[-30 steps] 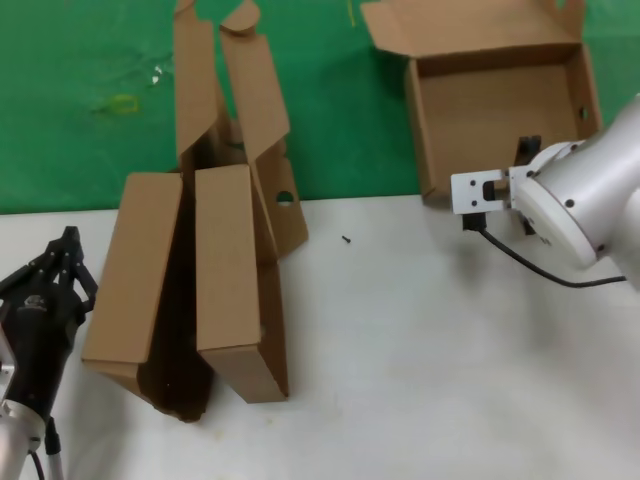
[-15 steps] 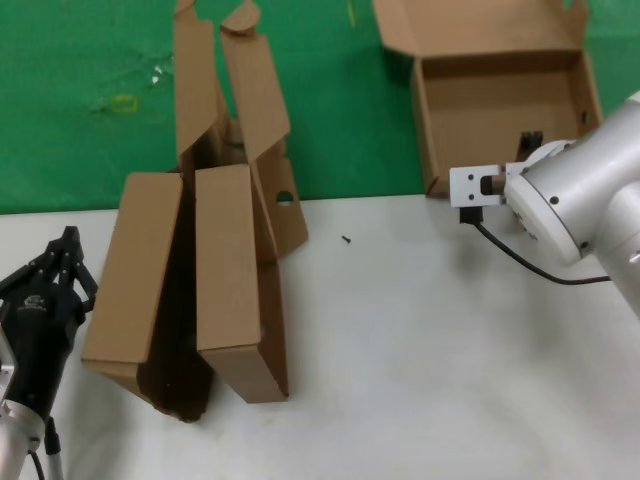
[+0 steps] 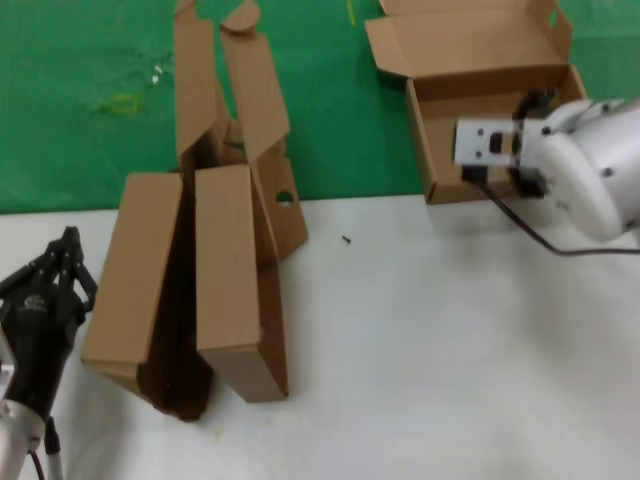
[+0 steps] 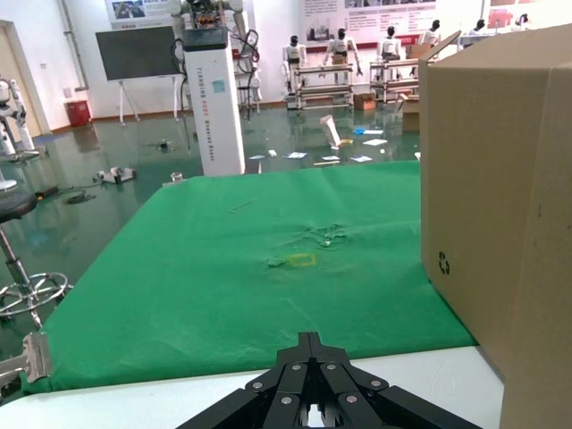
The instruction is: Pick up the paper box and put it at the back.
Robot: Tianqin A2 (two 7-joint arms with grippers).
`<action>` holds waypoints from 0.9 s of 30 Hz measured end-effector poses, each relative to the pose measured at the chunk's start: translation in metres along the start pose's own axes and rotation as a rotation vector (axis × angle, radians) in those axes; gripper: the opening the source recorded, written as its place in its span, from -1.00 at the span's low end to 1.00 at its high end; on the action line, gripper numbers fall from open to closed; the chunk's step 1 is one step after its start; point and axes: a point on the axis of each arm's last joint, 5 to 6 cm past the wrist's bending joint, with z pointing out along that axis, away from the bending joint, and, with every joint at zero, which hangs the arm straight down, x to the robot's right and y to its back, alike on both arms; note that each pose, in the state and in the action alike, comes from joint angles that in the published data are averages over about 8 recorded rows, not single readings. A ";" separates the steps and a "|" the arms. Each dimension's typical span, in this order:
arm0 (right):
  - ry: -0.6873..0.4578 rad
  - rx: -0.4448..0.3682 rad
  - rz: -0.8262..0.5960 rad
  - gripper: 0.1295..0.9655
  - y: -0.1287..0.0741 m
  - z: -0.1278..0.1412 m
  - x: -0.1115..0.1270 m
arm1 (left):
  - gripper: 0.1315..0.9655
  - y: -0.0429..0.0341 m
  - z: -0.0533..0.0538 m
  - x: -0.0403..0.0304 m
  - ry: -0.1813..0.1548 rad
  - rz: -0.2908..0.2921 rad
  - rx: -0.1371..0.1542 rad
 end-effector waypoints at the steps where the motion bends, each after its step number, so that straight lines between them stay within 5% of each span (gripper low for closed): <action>1: 0.017 0.021 0.020 -0.64 0.001 -0.009 0.005 | -0.97 0.0000 0.000 0.0000 0.000 0.000 0.000; 8: 0.163 0.213 0.210 -0.53 0.025 -0.071 0.035 | -0.97 0.0000 0.000 0.0000 0.000 0.000 0.000; 14: 0.296 0.445 0.403 -0.18 0.049 -0.109 0.033 | -0.97 0.0000 0.000 0.0000 0.000 0.000 0.000; 19: 0.357 0.580 0.493 0.07 0.060 -0.118 0.019 | -0.97 0.0000 0.000 0.0000 0.000 0.000 0.000; 27: 0.327 0.649 0.490 0.50 0.056 -0.104 0.008 | -0.88 0.0000 0.000 0.0000 0.000 0.000 0.000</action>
